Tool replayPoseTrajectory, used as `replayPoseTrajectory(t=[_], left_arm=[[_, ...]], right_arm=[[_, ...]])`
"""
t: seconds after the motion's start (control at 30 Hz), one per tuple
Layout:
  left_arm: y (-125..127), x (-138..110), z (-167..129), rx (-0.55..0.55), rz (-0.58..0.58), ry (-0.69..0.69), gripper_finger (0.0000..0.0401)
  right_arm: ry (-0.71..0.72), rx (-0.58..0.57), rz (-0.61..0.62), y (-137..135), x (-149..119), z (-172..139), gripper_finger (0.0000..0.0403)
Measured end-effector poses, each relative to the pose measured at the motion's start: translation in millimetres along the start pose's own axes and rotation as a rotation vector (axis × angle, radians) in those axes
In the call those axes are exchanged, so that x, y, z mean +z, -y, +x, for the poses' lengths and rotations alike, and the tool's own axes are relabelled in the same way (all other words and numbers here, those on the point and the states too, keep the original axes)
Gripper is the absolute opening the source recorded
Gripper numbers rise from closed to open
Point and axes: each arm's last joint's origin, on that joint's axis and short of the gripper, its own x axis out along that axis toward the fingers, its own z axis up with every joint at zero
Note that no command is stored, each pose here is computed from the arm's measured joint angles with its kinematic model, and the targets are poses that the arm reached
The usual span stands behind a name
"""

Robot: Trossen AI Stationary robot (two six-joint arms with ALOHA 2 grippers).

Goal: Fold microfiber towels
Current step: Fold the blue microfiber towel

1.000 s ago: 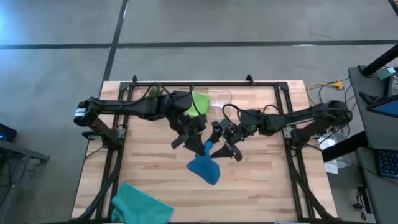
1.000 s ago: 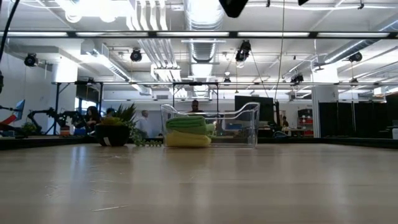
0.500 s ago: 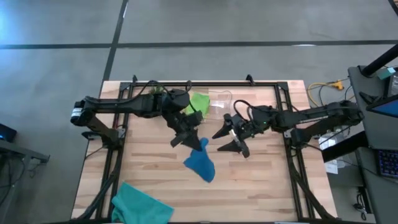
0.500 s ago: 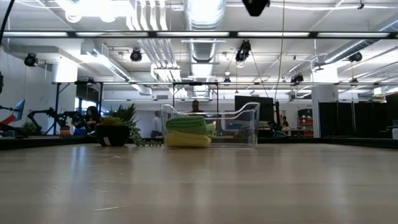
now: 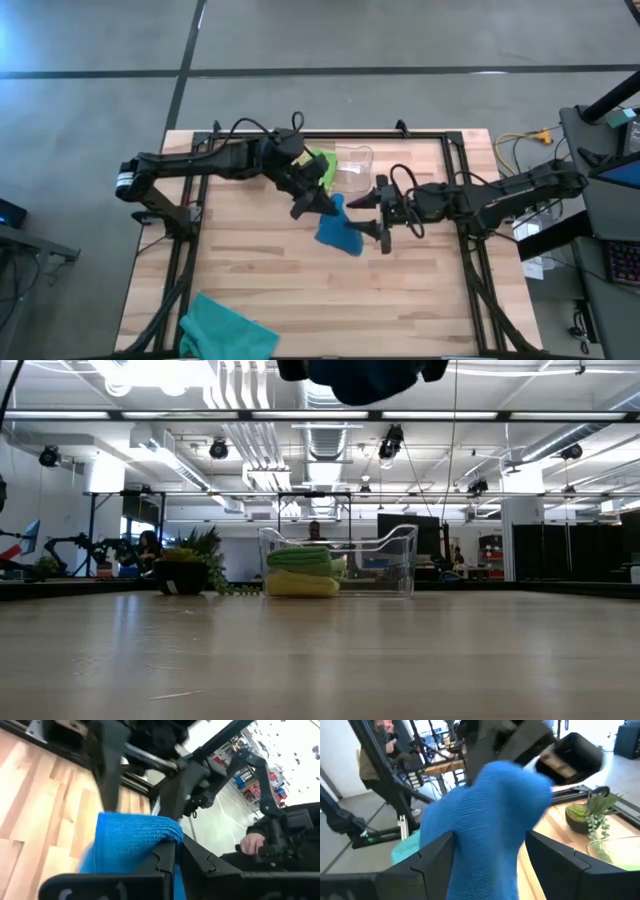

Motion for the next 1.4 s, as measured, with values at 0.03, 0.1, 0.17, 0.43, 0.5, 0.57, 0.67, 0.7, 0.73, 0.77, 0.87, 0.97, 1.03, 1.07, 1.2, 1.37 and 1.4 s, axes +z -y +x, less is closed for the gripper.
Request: replayPoseTrajectory(t=[0.03, 0.1, 0.17, 0.43, 0.5, 0.57, 0.67, 0.7, 0.73, 0.77, 0.87, 0.97, 1.03, 1.07, 1.2, 1.37, 1.4], left_arm=[[-1.3, 0.7, -0.5, 0.003, -0.001, 0.003, 0.0], [-3.4, 2.2, -1.6, 0.008, -0.002, 0.011, 0.0], [-4.3, 4.1, -2.8, 0.007, 0.003, 0.023, 0.0], [-2.4, 6.6, -3.3, -0.032, 0.022, 0.032, 0.0], [-2.4, 6.4, -3.3, -0.032, 0.02, 0.029, 0.0], [-2.3, 6.4, -3.3, -0.037, 0.008, 0.027, 0.0], [-2.2, 6.3, -3.3, -0.041, -0.005, 0.024, 0.0], [-2.4, 6.1, -3.2, -0.041, -0.006, 0.023, 0.0], [-2.5, 5.9, -3.1, -0.041, -0.007, 0.022, 0.0], [-2.5, 5.9, -3.1, -0.041, -0.006, 0.022, 0.0], [-2.4, 6.0, -3.1, -0.042, -0.006, 0.022, 0.0], [-1.6, 6.8, -3.6, -0.043, -0.006, 0.025, 0.0], [-1.0, 7.2, -3.8, -0.045, -0.008, 0.026, 0.0], [-1.1, 7.2, -3.8, -0.046, -0.018, 0.026, 0.0], [-1.4, 6.9, -3.7, -0.046, -0.029, 0.023, 0.0], [-0.2, 9.4, -12.8, -0.034, -0.02, 0.048, 0.0], [1.1, 10.3, -17.5, -0.024, -0.016, 0.06, 0.0]], right_arm=[[-0.005, 0.0, -0.002, -0.1, -0.9, 0.7, 0.0238], [-0.018, 0.008, -0.004, -1.4, -3.3, 2.5, 0.0238], [-0.024, 0.011, -0.005, -2.7, -4.6, 3.3, 0.0239], [-0.07, -0.012, -0.022, -1.1, -14.1, 12.5, 0.0237], [-0.082, -0.017, -0.035, -0.3, -16.6, 15.1, 0.0237], [-0.087, -0.018, -0.048, -0.4, -18.4, 17.6, 0.0237], [-0.09, -0.018, -0.079, -1.3, -16.9, 20.9, 0.0237], [-0.086, -0.017, -0.091, -1.9, -15.1, 21.7, 0.0237], [-0.092, -0.019, -0.103, -2.1, -14.6, 22.9, 0.0237], [-0.103, -0.023, -0.112, -1.7, -14.2, 25.0, 0.0237], [-0.187, -0.05, -0.134, 0.2, -16.4, 31.6, 0.0222], [-0.264, -0.067, -0.158, -0.6, -17.1, 38.5, 0.0178], [-0.286, -0.068, -0.179, -2.6, -13.7, 41.6, 0.0135], [-0.287, -0.067, -0.184, -3.8, -9.9, 42.4, 0.0111], [-0.315, -0.068, -0.229, -5.7, 0.2, 42.0, 0.0027], [-0.378, -0.085, -0.226, -3.9, 0.2, 37.6, 0.0019], [-0.377, -0.088, -0.215, -3.9, 0.6, 36.9, 0.0018]])
